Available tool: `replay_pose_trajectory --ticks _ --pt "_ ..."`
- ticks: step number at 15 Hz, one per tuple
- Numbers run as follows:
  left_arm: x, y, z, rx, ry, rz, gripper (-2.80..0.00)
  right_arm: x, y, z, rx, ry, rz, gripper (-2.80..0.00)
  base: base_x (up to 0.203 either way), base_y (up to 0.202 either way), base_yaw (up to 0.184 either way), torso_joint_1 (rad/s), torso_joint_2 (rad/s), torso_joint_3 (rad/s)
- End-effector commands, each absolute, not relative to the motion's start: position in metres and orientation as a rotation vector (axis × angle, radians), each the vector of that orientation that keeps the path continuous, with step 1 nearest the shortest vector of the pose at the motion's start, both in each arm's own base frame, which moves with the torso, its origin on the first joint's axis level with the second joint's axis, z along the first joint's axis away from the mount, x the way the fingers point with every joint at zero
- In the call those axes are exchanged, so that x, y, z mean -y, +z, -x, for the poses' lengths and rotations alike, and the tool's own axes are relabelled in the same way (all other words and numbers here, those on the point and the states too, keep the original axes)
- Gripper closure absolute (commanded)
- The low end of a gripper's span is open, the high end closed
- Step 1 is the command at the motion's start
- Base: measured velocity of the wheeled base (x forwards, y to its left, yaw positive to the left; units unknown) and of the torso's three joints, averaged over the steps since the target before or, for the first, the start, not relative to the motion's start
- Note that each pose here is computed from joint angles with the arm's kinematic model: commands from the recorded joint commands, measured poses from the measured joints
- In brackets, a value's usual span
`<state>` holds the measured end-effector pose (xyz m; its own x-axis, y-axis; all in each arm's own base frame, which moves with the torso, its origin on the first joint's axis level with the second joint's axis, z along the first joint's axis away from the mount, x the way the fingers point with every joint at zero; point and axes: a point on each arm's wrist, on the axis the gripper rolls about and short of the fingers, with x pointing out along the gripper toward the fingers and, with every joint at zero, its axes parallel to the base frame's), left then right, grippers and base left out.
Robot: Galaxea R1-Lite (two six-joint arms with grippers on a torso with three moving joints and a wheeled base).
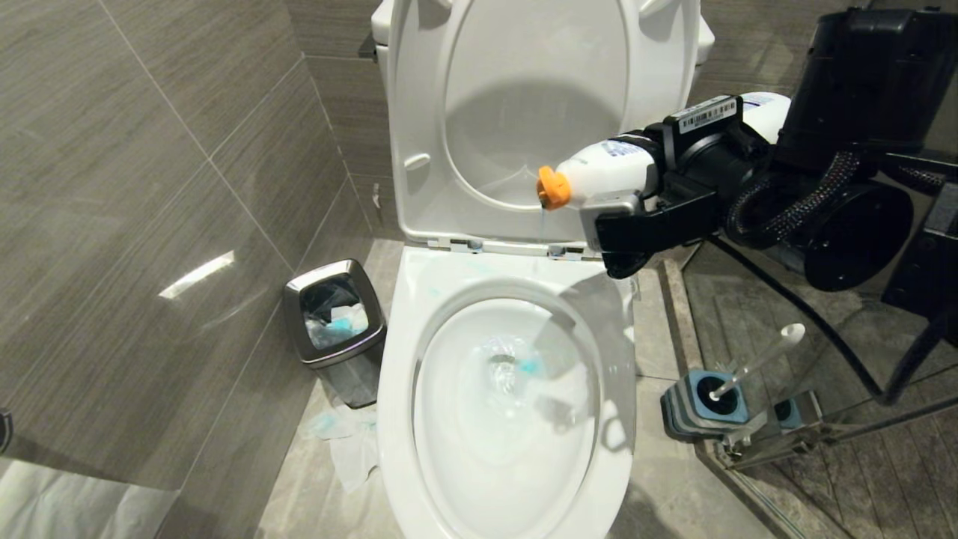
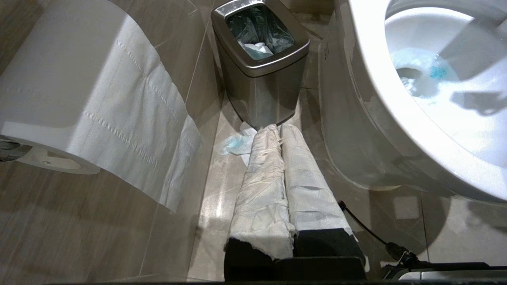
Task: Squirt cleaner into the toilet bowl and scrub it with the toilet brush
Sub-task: Pour in the cleaning agent
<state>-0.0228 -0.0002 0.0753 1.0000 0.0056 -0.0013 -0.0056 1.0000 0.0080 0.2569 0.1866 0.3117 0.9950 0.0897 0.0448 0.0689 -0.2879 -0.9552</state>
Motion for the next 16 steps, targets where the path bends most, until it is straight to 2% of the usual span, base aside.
replay_pose_trajectory --ticks 1,9,16 --pt "0.000 0.075 0.023 -0.002 0.006 -0.008 0.00 -0.197 0.309 -0.261 0.137 0.019 1.865 0.00 0.000 0.000 0.000 0.000 0.00 0.000" --pt "0.000 0.075 0.023 -0.003 0.006 -0.008 0.00 -0.231 0.313 -0.243 0.203 0.048 1.763 0.00 0.000 0.000 0.000 0.000 0.00 0.000" --pt "0.000 0.075 0.023 -0.003 0.006 -0.008 0.00 -0.213 0.319 -0.218 0.211 0.046 1.754 0.00 0.000 0.000 0.000 0.000 0.00 0.000"
